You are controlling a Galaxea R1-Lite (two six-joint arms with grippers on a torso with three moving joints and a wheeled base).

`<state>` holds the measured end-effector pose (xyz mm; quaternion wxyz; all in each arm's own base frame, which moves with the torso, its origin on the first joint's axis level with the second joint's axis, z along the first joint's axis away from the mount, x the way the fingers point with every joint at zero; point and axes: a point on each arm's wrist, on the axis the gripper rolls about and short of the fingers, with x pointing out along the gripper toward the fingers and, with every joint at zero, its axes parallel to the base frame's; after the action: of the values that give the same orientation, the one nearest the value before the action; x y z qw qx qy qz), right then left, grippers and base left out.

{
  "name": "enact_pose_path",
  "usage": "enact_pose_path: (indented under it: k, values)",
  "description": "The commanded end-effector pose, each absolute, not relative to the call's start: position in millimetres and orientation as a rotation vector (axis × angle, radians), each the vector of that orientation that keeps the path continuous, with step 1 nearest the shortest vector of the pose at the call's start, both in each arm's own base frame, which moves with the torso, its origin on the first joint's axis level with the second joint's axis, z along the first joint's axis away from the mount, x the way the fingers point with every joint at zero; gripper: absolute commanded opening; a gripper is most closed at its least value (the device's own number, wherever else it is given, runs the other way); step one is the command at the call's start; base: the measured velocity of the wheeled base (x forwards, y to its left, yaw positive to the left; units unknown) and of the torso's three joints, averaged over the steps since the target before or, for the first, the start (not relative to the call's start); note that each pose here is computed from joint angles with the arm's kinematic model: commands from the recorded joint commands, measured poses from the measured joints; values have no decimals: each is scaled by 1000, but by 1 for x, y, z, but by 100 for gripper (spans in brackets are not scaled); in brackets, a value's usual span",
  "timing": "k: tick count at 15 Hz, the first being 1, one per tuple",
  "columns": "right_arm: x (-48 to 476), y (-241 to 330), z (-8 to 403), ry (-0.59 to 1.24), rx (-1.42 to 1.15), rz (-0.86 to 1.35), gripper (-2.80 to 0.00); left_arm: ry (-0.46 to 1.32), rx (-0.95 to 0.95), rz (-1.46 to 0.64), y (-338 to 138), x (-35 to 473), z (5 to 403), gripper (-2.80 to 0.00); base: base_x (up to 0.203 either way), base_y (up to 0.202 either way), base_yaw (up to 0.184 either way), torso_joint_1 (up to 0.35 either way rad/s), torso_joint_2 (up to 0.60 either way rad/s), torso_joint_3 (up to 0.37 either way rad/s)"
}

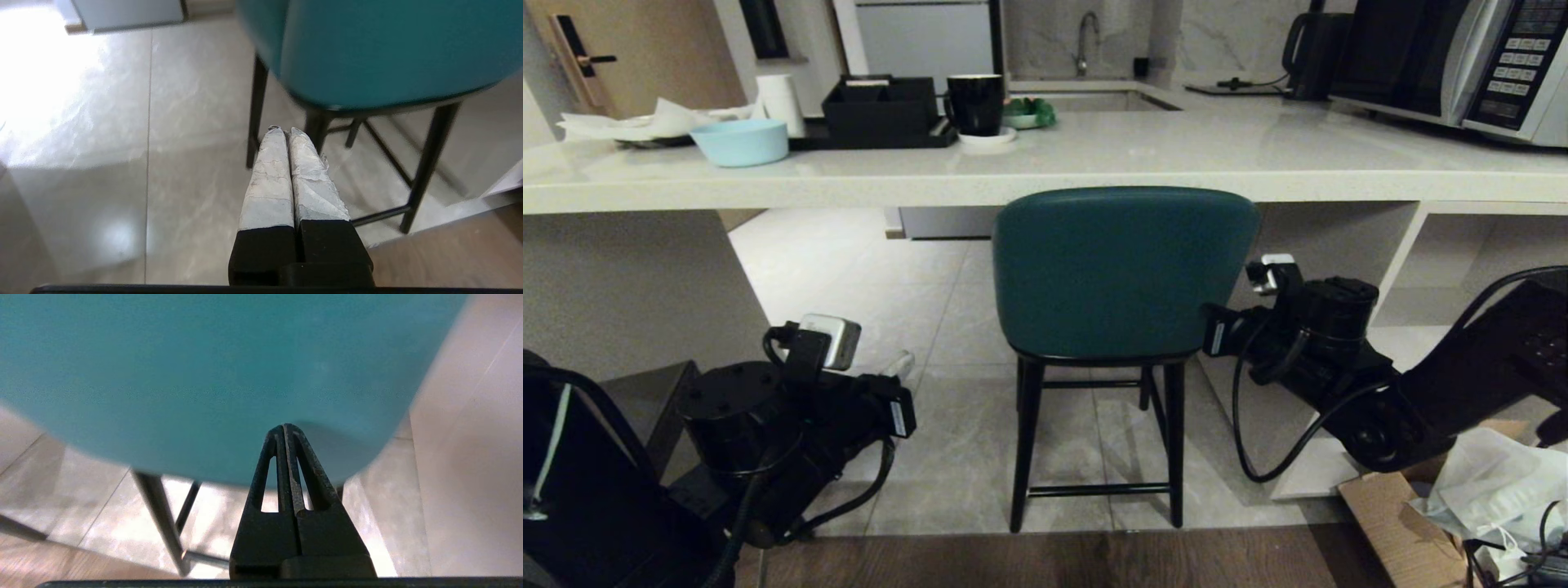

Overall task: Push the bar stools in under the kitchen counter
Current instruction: Push the blue chair back under the dining table, then push the gray chair back under the dining table

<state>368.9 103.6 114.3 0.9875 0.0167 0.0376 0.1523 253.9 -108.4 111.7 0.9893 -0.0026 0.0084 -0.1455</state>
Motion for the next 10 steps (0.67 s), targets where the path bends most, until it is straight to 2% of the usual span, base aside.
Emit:
enact_pose_path:
  k: [1,6,10]
  values:
    - [328,105,141,31,40,344,-280,-68,-27,-290,-104,244,134,-280,0,0,0,0,0,0]
    - [248,87,210,-127,69,332,-280,-210,-62,-281,-84,202,196,-280,0,0,0,0,0,0]
    - [186,54,246,-190,67,231,-280,-128,-50,-124,-55,155,222,-280,0,0,0,0,0,0]
